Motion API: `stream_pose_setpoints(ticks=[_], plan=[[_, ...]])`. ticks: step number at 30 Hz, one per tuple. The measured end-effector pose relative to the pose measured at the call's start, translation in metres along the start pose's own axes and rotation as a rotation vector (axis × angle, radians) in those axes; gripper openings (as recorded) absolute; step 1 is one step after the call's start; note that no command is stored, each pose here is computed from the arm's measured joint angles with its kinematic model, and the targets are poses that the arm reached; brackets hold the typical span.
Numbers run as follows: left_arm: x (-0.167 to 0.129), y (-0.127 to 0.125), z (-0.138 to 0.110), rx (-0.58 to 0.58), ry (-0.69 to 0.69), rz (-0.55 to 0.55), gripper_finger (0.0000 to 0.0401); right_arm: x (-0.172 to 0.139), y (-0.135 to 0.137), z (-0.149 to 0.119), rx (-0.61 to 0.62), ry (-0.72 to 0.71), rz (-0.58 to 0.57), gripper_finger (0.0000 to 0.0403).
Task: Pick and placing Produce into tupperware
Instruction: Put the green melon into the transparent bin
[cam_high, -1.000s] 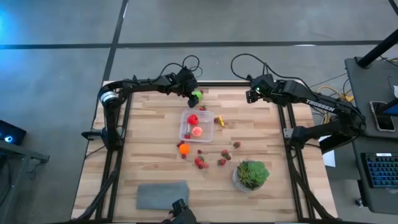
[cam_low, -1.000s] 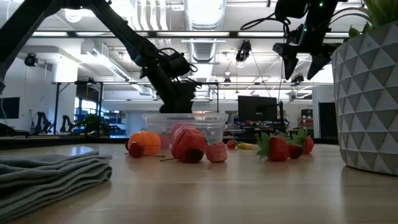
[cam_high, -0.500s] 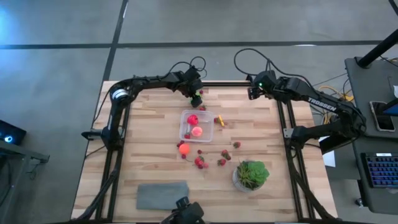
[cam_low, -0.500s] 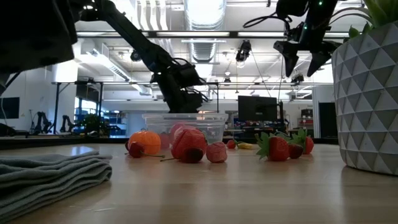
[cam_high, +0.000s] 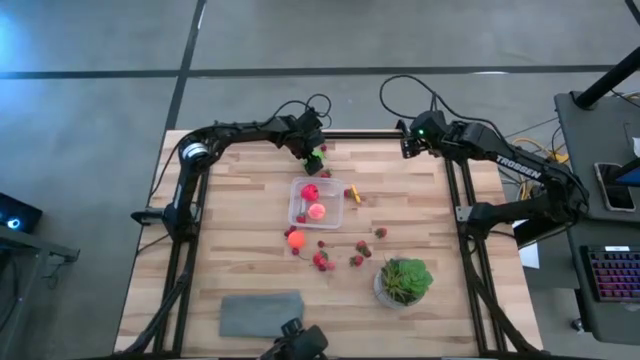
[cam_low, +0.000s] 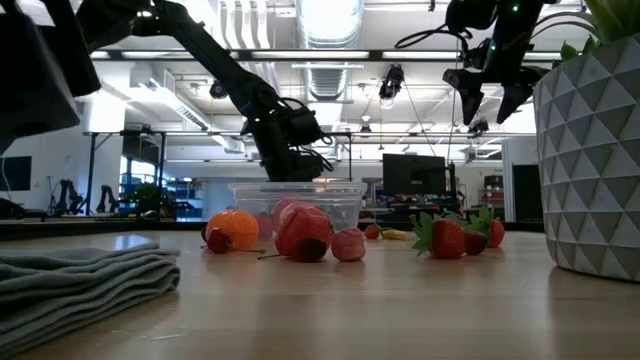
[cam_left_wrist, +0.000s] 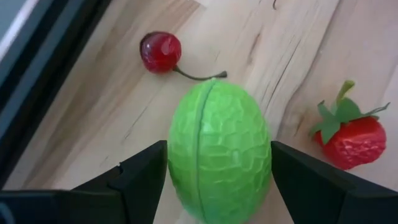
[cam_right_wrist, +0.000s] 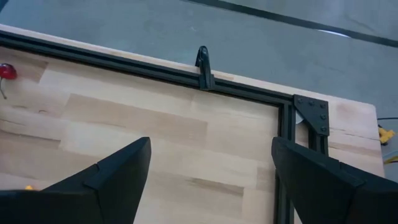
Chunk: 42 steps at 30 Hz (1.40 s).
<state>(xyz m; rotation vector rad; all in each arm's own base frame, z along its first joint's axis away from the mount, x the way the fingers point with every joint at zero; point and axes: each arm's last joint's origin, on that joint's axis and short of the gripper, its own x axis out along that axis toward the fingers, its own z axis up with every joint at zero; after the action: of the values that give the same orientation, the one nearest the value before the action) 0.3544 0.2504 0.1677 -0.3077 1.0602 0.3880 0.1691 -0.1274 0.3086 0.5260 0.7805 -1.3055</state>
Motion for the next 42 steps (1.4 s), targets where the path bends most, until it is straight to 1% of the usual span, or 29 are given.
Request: stream_pose_setpoints(ticks=[7,11,15,18,21,23,25,28,31,33,35,39,42], plan=[[0.001,0.001,0.001,0.010,-0.012,-0.001,0.0260,0.000,0.000,0.000,-0.026,0.000,0.001,0.0327],[0.001,0.002,0.001,0.051,-0.013,-0.001,0.0232,0.000,0.000,0.000,-0.036,-0.001,0.001,0.0326],[0.001,0.002,0.001,0.051,-0.015,-0.003,0.0203,0.000,0.000,0.000,-0.045,-0.001,0.001,0.0326],[0.000,0.001,0.002,0.051,-0.014,-0.003,0.0202,0.000,0.000,0.000,-0.051,-0.001,0.001,0.0326],[-0.004,0.000,0.001,0.050,0.008,-0.008,0.0217,0.000,0.000,0.000,-0.055,-0.001,0.002,0.0326],[-0.014,-0.003,0.004,0.055,0.008,-0.011,0.0225,0.000,0.000,0.000,-0.058,-0.001,0.002,0.0327],[-0.029,-0.007,0.006,0.060,0.001,-0.017,0.0227,0.000,0.000,0.000,-0.070,0.002,0.008,0.0326],[-0.056,-0.011,0.010,0.070,-0.051,-0.026,0.0229,0.000,0.000,0.000,-0.096,0.000,0.011,0.0327],[-0.088,-0.018,0.012,0.081,-0.115,-0.084,0.0229,0.000,0.001,0.001,-0.131,-0.008,0.019,0.0326],[-0.108,-0.026,0.012,0.085,-0.146,-0.151,0.0230,0.000,0.002,0.001,-0.160,-0.005,0.037,0.0325],[-0.125,-0.035,0.010,0.062,-0.168,-0.202,0.0230,0.000,0.003,0.002,-0.183,-0.006,0.062,0.0325],[-0.139,-0.056,-0.002,0.006,-0.091,-0.248,0.0230,0.000,0.006,0.004,-0.215,-0.020,0.121,0.0325],[-0.137,-0.079,-0.012,-0.012,-0.015,-0.290,0.0230,0.000,0.009,0.006,-0.239,-0.037,0.153,0.0325]])
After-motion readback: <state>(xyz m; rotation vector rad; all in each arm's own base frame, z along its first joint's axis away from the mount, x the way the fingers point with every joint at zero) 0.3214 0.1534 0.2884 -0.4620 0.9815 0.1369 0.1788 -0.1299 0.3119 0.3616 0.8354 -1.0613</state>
